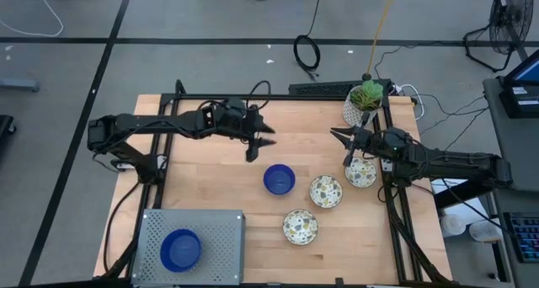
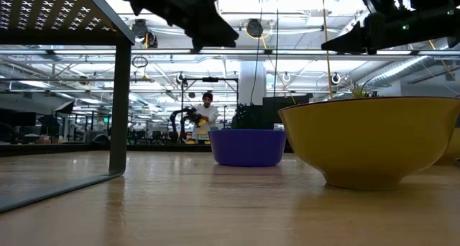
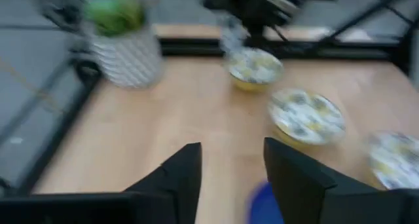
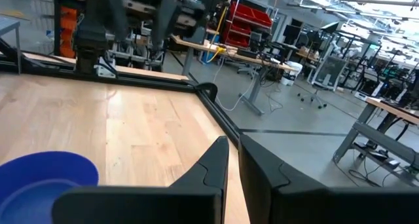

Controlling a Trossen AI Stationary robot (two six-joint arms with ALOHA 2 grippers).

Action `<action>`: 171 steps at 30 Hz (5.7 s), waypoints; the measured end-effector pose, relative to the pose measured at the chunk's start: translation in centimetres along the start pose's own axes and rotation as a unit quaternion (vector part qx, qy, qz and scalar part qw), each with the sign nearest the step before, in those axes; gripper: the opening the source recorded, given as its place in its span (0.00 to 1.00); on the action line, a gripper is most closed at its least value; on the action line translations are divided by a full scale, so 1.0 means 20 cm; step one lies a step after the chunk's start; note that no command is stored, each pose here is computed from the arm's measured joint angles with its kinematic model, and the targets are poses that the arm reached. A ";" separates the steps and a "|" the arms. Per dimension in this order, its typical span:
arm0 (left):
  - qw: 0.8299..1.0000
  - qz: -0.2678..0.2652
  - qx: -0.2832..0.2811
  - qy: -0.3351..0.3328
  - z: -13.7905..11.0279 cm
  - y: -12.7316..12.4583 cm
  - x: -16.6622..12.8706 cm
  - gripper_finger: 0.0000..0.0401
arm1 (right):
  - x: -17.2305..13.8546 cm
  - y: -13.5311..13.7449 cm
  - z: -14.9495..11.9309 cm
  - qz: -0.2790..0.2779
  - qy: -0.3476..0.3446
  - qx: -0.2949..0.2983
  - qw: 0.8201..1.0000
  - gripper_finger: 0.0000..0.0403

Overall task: Pick & Place Mini bowls
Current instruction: Stack the blue bowl on top of the other blue bowls on the shelf

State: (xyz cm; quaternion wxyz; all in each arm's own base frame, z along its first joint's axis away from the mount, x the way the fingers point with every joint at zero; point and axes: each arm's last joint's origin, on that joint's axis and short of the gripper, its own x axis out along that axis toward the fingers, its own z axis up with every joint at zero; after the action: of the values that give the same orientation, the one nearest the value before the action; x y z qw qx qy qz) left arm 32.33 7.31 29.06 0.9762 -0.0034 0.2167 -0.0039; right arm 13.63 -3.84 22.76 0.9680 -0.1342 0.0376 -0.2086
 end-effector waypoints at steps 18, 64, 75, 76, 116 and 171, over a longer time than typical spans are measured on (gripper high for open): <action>0.988 0.022 0.044 -0.144 -0.34 -0.05 -0.41 0.39 | 0.24 0.04 0.18 0.043 0.042 0.125 0.990 0.33; 0.988 0.022 0.002 -0.150 -0.46 -0.06 -0.43 0.37 | 0.97 0.36 -0.16 -0.001 0.574 0.001 0.819 0.54; 0.989 0.023 0.004 -0.149 -0.46 -0.06 -0.43 0.37 | 1.02 0.10 -0.15 -0.110 0.546 -0.041 0.830 0.53; 0.989 0.023 0.004 -0.148 -0.46 -0.06 -0.42 0.37 | 1.00 0.09 -0.13 -0.107 0.547 -0.032 0.829 0.53; 0.989 0.024 0.012 -0.147 -0.46 -0.06 -0.42 0.37 | 0.75 0.05 -0.29 -0.085 0.530 0.202 0.819 0.47; 0.989 0.024 0.011 -0.145 -0.46 -0.06 -0.42 0.37 | 0.78 0.05 -0.27 -0.046 0.509 0.146 0.847 0.01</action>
State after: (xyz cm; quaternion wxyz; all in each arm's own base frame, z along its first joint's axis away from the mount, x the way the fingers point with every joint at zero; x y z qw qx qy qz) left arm 20.74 6.13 24.34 0.9971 0.0124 0.0724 0.0175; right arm 27.50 -10.73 17.04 0.8106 0.1320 0.4882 -0.2953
